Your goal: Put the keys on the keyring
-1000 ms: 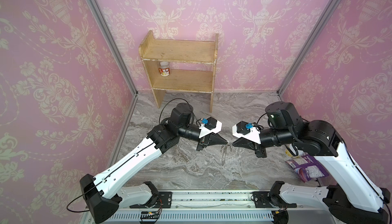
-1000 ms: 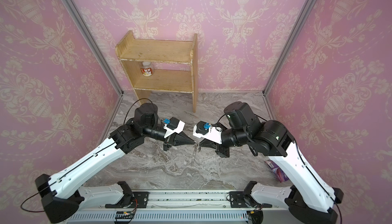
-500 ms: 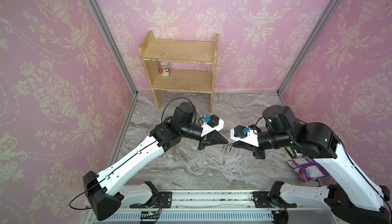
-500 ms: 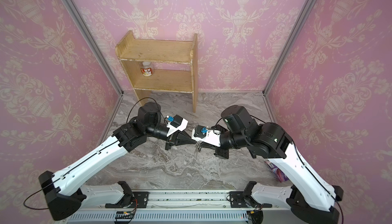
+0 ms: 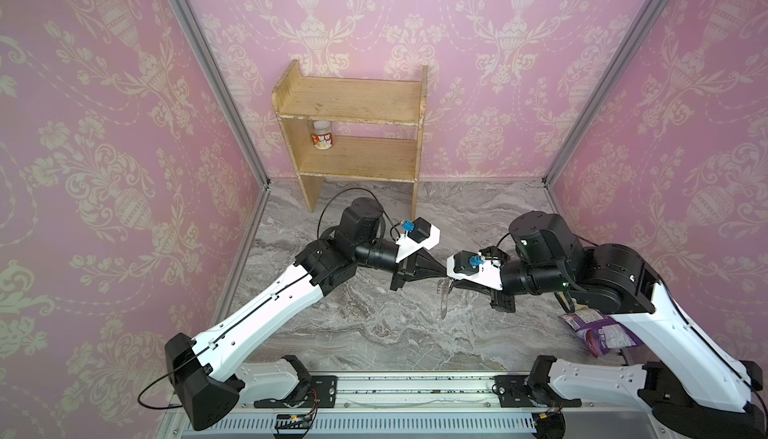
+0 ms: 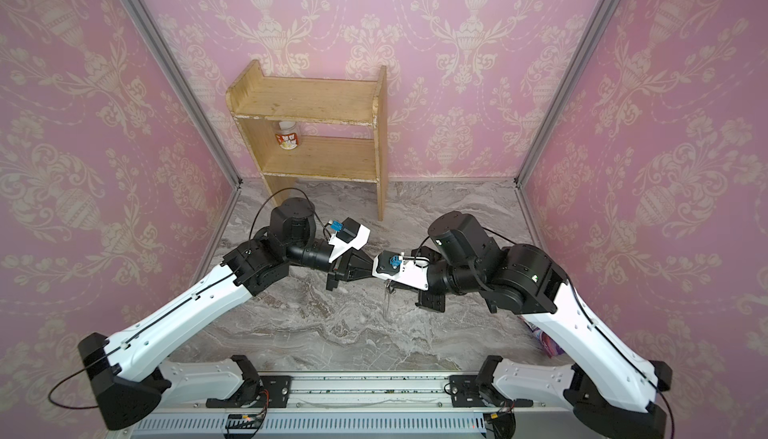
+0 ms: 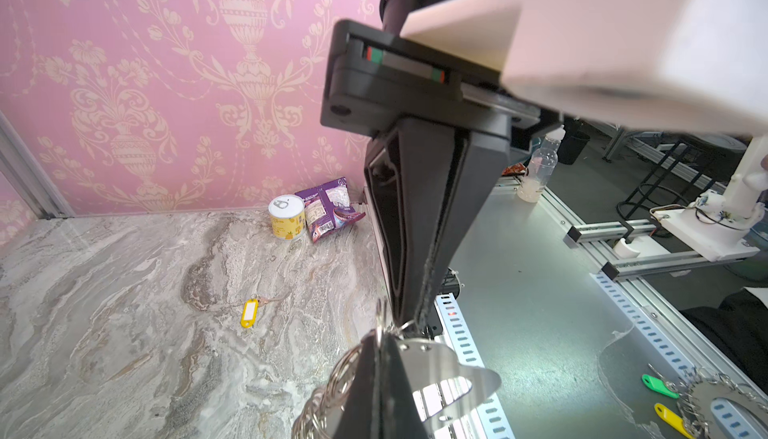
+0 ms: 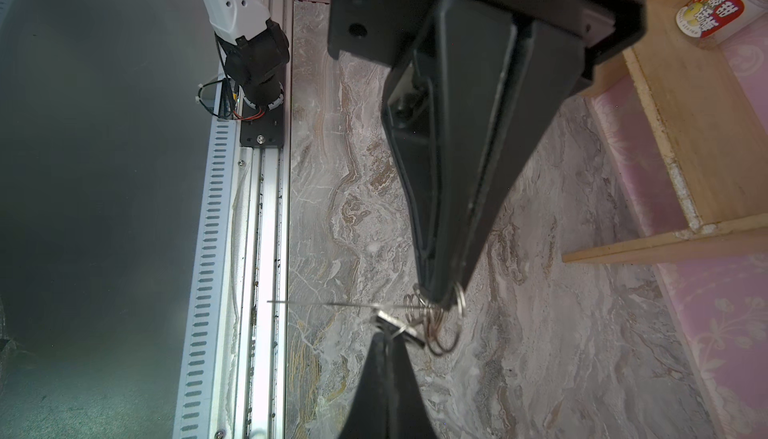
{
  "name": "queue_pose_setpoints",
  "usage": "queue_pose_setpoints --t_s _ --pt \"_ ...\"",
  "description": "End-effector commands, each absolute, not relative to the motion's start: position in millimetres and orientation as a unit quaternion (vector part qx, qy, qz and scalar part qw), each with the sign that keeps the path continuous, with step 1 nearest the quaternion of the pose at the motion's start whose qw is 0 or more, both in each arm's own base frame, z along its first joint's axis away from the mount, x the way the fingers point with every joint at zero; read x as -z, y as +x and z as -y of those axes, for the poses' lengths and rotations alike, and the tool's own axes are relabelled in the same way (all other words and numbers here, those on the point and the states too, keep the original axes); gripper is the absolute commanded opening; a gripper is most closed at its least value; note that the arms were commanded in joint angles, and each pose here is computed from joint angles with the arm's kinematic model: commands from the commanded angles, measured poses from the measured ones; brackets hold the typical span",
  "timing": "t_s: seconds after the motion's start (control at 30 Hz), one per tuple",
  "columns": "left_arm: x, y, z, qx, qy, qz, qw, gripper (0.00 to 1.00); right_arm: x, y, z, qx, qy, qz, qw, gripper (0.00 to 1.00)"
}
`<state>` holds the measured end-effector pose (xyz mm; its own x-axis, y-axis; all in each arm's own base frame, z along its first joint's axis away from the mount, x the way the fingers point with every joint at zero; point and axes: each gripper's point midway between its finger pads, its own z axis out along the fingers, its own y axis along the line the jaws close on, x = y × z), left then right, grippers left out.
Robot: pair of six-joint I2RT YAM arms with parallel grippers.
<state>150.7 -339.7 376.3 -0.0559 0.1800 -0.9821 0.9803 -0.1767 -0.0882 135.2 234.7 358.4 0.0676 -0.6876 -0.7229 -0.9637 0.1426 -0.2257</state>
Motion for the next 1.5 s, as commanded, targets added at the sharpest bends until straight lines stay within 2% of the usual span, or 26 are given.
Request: queue_pose_setpoints --t_s 0.0,0.2,0.47,0.53,0.7,0.8,0.87,1.0,1.07,1.47 --pt "-410.8 148.6 337.4 0.522 0.561 -0.471 0.438 0.0 -349.2 130.0 -231.4 -0.184 -0.632 -0.66 0.362 0.0" --pt "-418.1 147.8 336.6 0.529 0.554 -0.461 0.447 0.0 -347.8 130.0 -230.8 -0.187 -0.624 -0.663 0.368 0.0" --pt "-410.2 148.6 336.1 0.524 0.554 -0.46 0.454 0.0 -370.4 133.5 -221.4 -0.186 -0.587 -0.665 0.423 0.0" --pt "-407.2 149.9 335.7 0.52 0.554 -0.46 0.461 0.0 -378.7 135.1 -217.8 -0.189 -0.57 -0.665 0.445 0.15" --pt "-407.7 151.2 333.7 0.514 0.547 -0.449 0.485 0.0 -396.9 142.6 -212.4 -0.206 -0.525 -0.667 0.488 0.39" --pt "-410.2 152.3 333.1 0.515 0.541 -0.442 0.497 0.0 -402.7 149.9 -213.5 -0.218 -0.498 -0.667 0.509 0.45" --pt "-411.7 151.7 333.3 0.519 0.539 -0.438 0.498 0.0 -406.1 150.8 -217.9 -0.234 -0.492 -0.658 0.52 0.44" --pt "-414.6 149.6 332.3 0.523 0.539 -0.433 0.499 0.0 -408.0 156.5 -225.2 -0.249 -0.48 -0.655 0.527 0.19" --pt "-415.3 148.7 331.7 0.522 0.54 -0.432 0.5 0.0 -410.6 156.9 -228.0 -0.26 -0.477 -0.65 0.532 0.15" --pt "-415.0 147.5 329.8 0.515 0.543 -0.43 0.505 0.0 -408.9 143.2 -237.8 -0.298 -0.505 -0.639 0.498 0.16"
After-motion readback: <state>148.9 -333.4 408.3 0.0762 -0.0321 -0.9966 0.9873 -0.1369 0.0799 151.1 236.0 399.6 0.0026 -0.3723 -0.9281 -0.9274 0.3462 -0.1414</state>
